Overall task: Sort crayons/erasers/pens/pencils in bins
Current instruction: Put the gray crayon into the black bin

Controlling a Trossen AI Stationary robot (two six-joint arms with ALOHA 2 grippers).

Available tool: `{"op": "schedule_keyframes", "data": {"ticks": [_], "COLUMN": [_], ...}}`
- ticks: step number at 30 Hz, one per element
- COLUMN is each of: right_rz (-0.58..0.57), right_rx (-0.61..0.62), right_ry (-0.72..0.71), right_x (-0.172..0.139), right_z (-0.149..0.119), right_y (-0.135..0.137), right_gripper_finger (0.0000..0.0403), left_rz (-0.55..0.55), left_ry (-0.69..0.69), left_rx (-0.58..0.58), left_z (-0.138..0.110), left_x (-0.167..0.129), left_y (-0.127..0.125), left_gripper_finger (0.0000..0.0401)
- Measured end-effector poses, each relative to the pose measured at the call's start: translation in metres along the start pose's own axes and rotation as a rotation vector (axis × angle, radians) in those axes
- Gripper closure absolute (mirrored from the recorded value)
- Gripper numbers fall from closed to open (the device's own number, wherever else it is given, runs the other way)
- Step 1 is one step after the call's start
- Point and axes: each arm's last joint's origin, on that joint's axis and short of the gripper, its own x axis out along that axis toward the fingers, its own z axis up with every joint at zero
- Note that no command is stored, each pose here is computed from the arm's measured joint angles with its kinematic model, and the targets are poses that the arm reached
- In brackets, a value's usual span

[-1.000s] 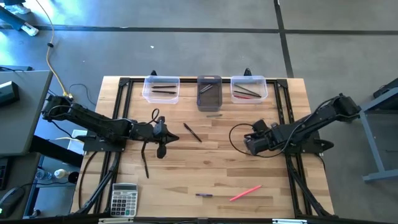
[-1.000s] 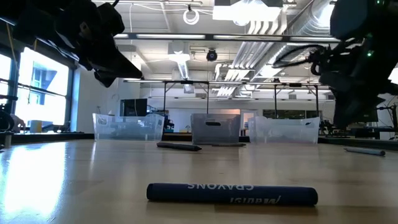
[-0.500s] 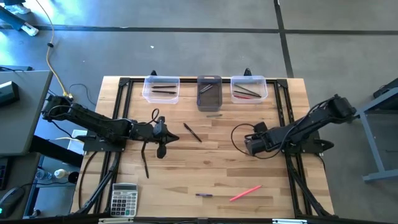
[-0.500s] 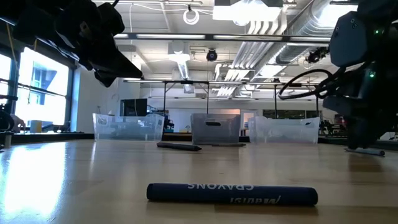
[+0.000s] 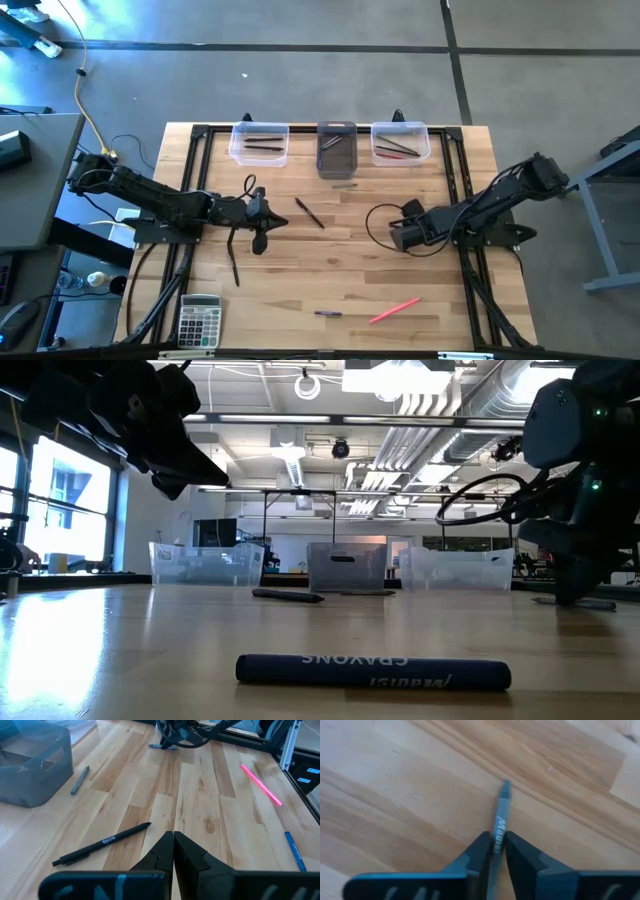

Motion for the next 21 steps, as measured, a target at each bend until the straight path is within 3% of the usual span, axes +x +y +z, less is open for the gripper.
{"op": "schedule_keyframes", "data": {"ticks": [6, 12, 21], "right_rz": [0.006, 0.03, 0.216], "right_rx": [-0.099, -0.142, -0.259], "right_ry": [-0.001, -0.003, -0.077], "right_x": [0.0, -0.002, -0.035], "right_z": [0.0, 0.001, 0.019], "right_y": [0.001, 0.002, 0.02], "right_gripper_finger": [0.0384, 0.0389, 0.039], "left_rz": [-0.002, -0.021, -0.02], "left_ry": [0.001, 0.007, 0.006], "left_rx": [-0.003, -0.012, -0.015], "left_z": [0.0, 0.0, 0.0], "left_x": [0.0, 0.0, 0.0], "left_y": [0.0, -0.001, -0.001], "left_gripper_finger": [0.0401, 0.0401, 0.0401]}}
